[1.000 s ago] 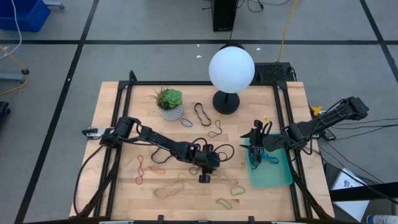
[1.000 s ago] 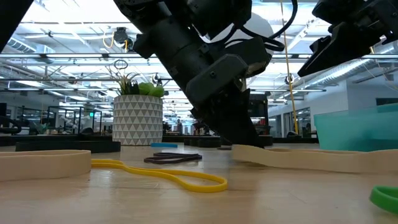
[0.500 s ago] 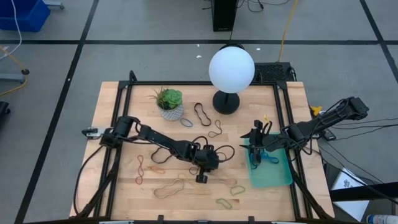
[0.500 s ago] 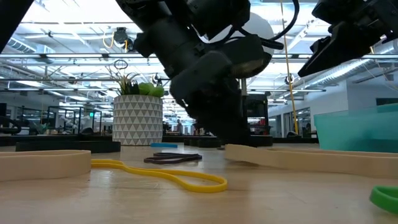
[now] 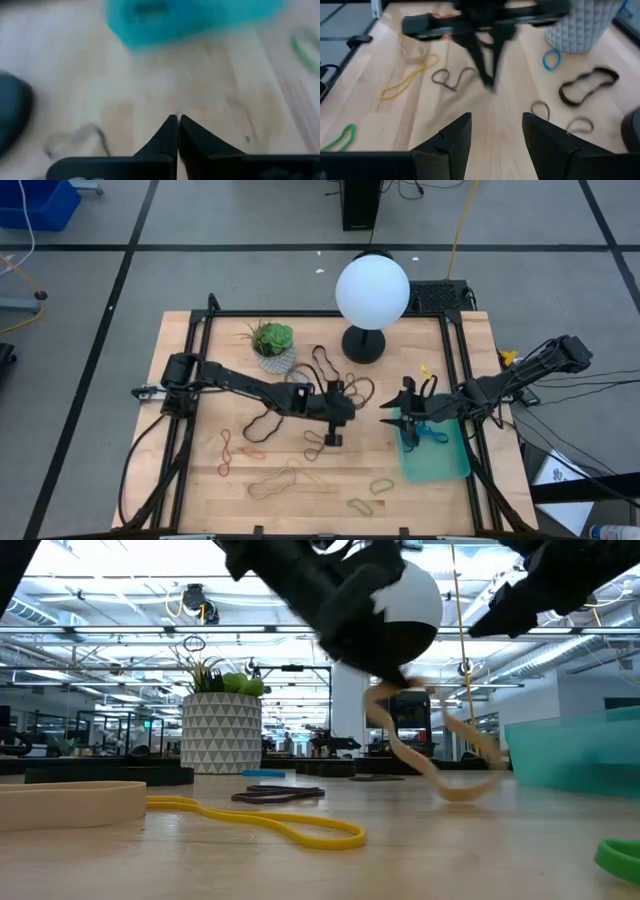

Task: Pick and place rubber bands into bin
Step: Put the right white rubber band into the bin

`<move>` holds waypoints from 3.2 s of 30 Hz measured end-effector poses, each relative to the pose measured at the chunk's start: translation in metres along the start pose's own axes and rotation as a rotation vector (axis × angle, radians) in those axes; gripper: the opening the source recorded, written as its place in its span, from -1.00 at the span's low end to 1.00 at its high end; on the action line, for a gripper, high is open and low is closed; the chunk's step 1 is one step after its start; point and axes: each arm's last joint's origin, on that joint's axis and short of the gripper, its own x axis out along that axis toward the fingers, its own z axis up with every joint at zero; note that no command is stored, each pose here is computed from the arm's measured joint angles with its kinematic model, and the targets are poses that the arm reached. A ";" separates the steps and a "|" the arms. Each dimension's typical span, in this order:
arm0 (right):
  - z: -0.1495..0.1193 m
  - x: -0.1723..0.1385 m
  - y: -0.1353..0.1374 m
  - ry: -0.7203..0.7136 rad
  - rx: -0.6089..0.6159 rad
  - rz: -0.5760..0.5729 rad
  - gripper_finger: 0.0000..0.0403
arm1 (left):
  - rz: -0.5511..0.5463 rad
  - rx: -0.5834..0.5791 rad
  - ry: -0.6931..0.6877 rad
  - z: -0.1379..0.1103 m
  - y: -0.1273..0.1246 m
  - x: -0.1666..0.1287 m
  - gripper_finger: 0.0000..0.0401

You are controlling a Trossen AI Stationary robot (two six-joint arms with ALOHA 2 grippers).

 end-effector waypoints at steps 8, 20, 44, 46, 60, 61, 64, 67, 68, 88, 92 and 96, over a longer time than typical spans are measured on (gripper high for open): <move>0.010 0.009 0.002 -0.091 -0.071 -0.005 -0.16 | 0.046 -0.038 -0.121 0.012 0.019 -0.003 -0.93; 0.001 0.042 0.005 -0.045 -0.126 -0.093 -0.16 | 0.096 -0.053 -0.120 0.012 0.021 -0.003 -0.97; -0.007 0.058 0.004 -0.002 -0.159 -0.187 -0.16 | 0.079 -0.040 -0.095 0.010 0.017 -0.003 -0.96; -0.007 0.058 0.004 -0.001 -0.148 -0.186 -0.16 | 0.078 -0.039 -0.096 0.011 0.016 -0.003 -0.97; -0.009 0.058 0.004 0.012 -0.141 -0.185 -0.75 | 0.079 -0.036 -0.097 0.011 0.016 -0.003 -0.91; -0.009 0.058 0.004 0.013 -0.145 -0.185 -0.82 | 0.078 -0.035 -0.098 0.011 0.016 -0.003 -0.91; -0.009 0.057 0.004 0.017 -0.170 -0.185 -0.96 | 0.078 -0.035 -0.097 0.011 0.016 -0.003 -0.96; -0.009 0.057 0.004 0.017 -0.170 -0.185 -0.95 | 0.078 -0.035 -0.097 0.011 0.016 -0.003 -0.96; -0.009 0.057 0.004 0.017 -0.169 -0.185 -0.96 | 0.079 -0.036 -0.097 0.011 0.016 -0.003 -0.93; -0.010 0.057 0.003 0.025 -0.188 -0.188 -0.99 | 0.080 -0.068 -0.071 0.008 0.016 -0.003 -0.36; -0.007 0.051 0.002 0.018 -0.196 -0.203 -1.00 | 0.079 -0.026 -0.043 0.006 0.016 -0.005 -0.22; 0.000 0.035 -0.001 -0.026 -0.185 -0.205 -1.00 | 0.076 -0.025 0.006 0.003 0.017 -0.009 -0.12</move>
